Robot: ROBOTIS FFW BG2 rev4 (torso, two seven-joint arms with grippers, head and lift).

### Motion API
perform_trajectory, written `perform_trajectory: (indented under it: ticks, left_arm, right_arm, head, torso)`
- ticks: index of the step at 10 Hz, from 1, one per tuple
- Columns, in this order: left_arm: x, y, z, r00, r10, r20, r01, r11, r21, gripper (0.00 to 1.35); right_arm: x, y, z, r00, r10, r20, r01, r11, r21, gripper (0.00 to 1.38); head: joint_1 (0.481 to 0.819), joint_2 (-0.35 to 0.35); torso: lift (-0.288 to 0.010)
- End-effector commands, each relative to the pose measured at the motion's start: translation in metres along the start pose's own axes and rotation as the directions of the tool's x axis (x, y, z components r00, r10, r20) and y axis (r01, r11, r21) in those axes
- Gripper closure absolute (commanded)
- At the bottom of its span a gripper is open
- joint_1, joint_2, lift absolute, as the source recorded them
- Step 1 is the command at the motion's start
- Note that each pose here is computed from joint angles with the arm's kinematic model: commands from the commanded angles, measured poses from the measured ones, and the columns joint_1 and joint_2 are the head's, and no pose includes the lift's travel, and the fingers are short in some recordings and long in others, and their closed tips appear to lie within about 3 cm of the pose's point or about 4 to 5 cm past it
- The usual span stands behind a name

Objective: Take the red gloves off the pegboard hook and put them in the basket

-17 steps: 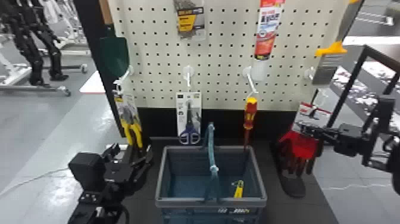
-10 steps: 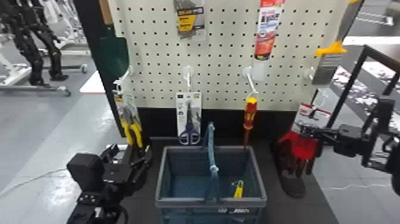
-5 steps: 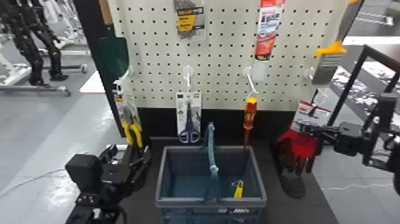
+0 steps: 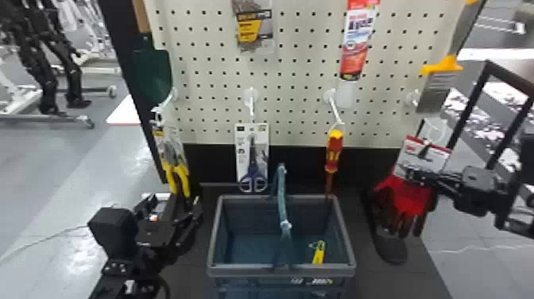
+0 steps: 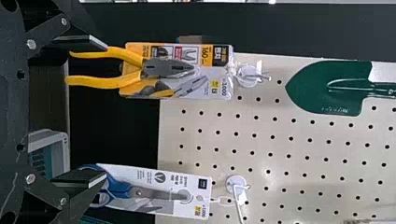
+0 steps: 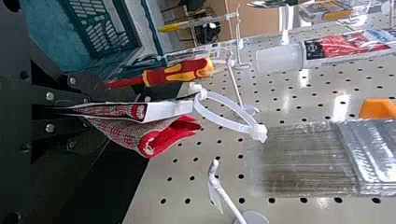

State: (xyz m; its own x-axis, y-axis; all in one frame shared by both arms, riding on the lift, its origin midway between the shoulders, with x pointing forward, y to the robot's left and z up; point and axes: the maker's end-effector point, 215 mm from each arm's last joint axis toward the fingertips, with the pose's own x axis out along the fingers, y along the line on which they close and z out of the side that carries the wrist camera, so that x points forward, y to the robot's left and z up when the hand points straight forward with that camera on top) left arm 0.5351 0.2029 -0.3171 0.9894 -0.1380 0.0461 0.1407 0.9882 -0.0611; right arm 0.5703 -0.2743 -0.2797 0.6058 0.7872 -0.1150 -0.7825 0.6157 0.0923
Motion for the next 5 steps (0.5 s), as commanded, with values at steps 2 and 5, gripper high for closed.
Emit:
perform_trajectory:
  ticks: [2, 5]
  left_arm:
    - [-0.002, 0.001, -0.002, 1.0, 0.001, -0.004, -0.001, 1.0, 0.0, 0.32]
    - [-0.002, -0.002, -0.003, 1.0, -0.004, -0.006, 0.004, 1.0, -0.003, 0.32]
  right_arm:
    - [-0.001, 0.018, -0.016, 1.0, -0.02, 0.017, 0.019, 0.999, 0.036, 1.29]
    - [0.039, 0.058, -0.03, 0.998, 0.055, 0.041, -0.058, 0.995, 0.082, 1.29]
  head:
    - [0.549, 0.0]
    - [0.549, 0.0]
  torso:
    - [-0.1]
    - [-0.1]
